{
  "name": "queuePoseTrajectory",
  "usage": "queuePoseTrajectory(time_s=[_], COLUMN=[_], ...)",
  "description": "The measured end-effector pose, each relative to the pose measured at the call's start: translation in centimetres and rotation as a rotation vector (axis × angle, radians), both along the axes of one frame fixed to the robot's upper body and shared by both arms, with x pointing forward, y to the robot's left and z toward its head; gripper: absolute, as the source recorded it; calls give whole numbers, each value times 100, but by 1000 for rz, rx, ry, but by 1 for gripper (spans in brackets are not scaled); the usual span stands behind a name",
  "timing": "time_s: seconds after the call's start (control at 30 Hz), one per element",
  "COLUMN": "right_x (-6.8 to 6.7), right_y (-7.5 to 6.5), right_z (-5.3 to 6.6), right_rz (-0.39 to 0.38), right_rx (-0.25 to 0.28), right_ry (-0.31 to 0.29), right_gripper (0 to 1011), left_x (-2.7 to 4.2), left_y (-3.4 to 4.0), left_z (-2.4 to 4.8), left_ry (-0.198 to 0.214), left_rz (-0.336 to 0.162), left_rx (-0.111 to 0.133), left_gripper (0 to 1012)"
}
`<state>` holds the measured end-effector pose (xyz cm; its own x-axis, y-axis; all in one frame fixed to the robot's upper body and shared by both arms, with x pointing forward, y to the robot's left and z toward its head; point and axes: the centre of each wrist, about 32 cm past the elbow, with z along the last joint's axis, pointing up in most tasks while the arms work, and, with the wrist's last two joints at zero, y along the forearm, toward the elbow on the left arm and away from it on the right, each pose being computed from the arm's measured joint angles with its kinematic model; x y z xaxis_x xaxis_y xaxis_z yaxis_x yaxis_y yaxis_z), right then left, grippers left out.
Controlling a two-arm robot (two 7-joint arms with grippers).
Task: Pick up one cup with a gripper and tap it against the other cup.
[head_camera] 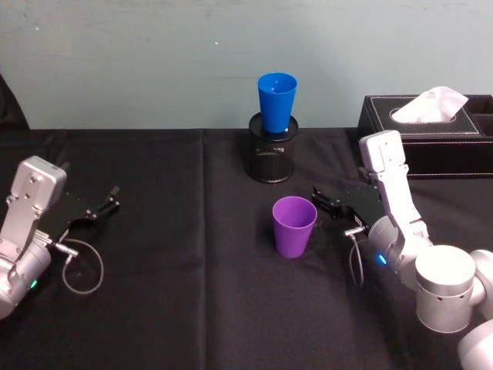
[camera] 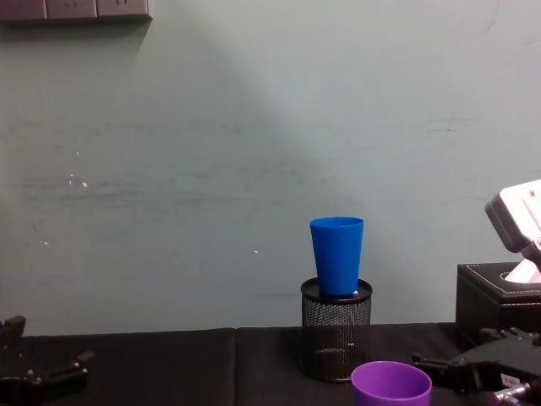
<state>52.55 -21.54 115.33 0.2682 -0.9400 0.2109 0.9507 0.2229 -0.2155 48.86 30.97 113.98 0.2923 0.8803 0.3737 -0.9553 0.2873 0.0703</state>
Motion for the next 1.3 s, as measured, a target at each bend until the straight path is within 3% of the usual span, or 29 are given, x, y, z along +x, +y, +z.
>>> queuePoseTrajectory(time_s=[1.3], right_x=[-3], right_y=[-3], right_z=[0], right_rz=[-1], right_rx=[1], right_ry=[0], right_gripper=[1003], left_x=[0], left_y=[0], left_z=[0], left_ry=[0], left_rz=[0], left_rx=[0], left_gripper=[1000])
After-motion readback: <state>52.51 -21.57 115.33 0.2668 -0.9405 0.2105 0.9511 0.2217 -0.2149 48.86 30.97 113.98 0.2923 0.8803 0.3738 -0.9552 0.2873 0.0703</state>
